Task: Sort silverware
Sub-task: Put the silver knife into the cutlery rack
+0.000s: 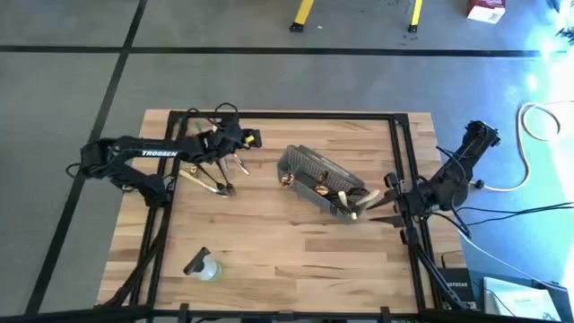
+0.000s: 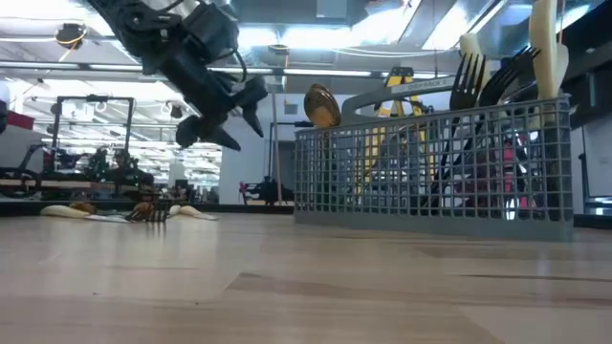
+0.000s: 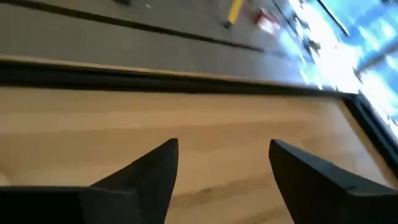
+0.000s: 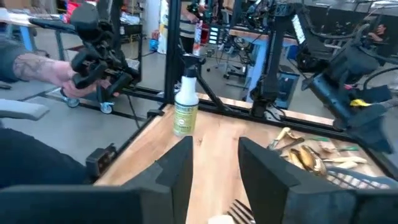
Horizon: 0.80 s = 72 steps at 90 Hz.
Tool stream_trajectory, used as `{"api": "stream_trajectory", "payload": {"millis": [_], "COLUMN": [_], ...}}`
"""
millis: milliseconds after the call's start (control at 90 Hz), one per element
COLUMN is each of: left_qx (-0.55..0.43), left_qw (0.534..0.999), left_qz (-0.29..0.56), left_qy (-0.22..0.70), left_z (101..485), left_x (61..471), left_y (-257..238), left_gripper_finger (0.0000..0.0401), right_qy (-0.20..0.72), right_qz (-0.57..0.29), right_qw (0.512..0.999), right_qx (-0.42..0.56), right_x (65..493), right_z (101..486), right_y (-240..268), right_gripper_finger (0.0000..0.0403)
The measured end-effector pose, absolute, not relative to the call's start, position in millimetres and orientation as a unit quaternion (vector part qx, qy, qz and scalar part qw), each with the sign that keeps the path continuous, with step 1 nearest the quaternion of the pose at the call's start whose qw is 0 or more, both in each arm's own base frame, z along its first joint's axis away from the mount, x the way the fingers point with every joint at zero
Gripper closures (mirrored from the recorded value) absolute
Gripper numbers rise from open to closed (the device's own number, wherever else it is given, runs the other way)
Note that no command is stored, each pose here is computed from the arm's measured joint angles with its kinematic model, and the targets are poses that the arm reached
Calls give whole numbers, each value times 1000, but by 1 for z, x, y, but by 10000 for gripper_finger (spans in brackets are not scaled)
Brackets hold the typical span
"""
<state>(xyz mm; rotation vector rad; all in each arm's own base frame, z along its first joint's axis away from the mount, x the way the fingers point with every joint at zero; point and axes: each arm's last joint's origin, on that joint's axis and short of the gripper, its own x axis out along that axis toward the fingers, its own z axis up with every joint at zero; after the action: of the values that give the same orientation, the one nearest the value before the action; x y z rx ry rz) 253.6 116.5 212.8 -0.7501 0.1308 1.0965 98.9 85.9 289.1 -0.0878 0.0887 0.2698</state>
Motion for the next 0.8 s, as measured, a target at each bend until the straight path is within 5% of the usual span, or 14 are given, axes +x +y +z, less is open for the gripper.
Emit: {"api": "stream_trajectory", "payload": {"millis": [278,800], "left_qx": [-343,-342], "left_qw": [725,646], "left_qz": [596,681], "left_qy": [-30,48], "left_z": [207,145], "left_x": [259,278], "left_y": [91,103], "left_gripper_finger": [164,164], "right_qy": [52,54], "right_qz": [148,165], "right_qw": [986,983], "right_qx": [-49,-59], "right_x": [101,105], "right_z": [287,285], "right_y": [89,94], "right_gripper_finger": [292,292]}}
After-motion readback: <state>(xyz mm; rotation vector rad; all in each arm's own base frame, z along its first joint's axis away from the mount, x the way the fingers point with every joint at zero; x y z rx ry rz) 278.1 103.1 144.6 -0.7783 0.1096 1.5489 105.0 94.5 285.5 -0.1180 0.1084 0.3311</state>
